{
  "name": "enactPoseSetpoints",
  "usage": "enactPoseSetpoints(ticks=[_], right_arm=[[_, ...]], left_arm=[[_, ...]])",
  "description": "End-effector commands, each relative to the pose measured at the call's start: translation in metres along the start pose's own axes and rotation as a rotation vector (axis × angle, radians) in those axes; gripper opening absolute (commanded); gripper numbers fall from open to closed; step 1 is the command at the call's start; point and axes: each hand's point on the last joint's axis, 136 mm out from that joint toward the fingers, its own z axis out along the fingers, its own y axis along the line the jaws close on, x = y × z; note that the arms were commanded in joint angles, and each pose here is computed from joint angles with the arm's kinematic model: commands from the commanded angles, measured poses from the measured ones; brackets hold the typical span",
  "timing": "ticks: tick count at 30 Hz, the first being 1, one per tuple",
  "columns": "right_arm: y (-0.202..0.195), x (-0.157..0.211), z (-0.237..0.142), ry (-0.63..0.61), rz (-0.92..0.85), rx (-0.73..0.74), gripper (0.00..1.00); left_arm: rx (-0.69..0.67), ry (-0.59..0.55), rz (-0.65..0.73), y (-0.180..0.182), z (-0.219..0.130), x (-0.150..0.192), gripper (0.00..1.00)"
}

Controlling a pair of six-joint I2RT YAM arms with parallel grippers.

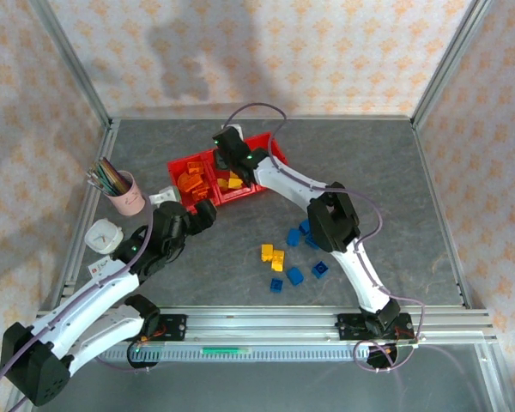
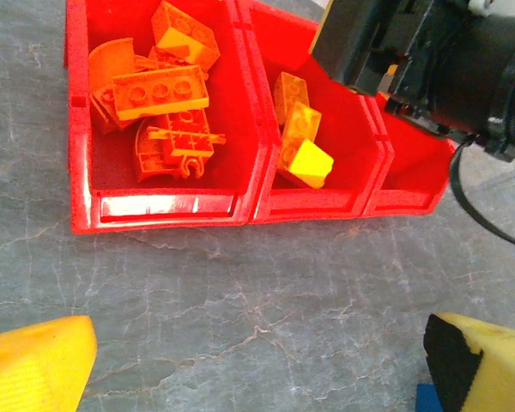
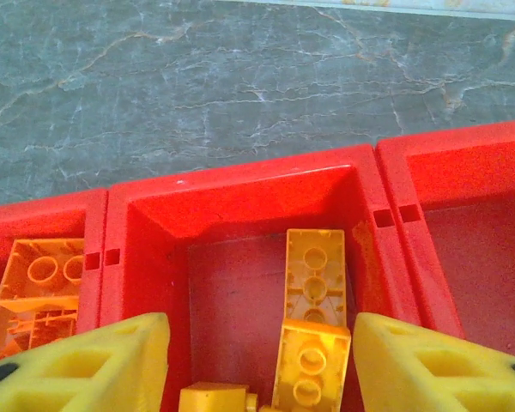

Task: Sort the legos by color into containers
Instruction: Place the lego in the container, then pick up the lego from the bottom-center of the table.

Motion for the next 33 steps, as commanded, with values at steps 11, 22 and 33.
enactPoseSetpoints(ticks=[11,22,33], right_arm=[[-0.020,-0.001,-0.099,0.019,0.000,-0.032,0.69],[-0.067,0.110,-0.145,0.244,0.094,0.013,0.77],[-0.081,0.210,-0.184,0.389,0.163,0.065,0.80]], left_arm=[[0.101,0.022,-0.015,-0.026,-0.006,-0.006,0.99],[0.185,0.078,0.005,-0.050,-0.014,0.034,0.99],[0.249,0.107,0.007,-0.062,-0.019,0.075,0.99]])
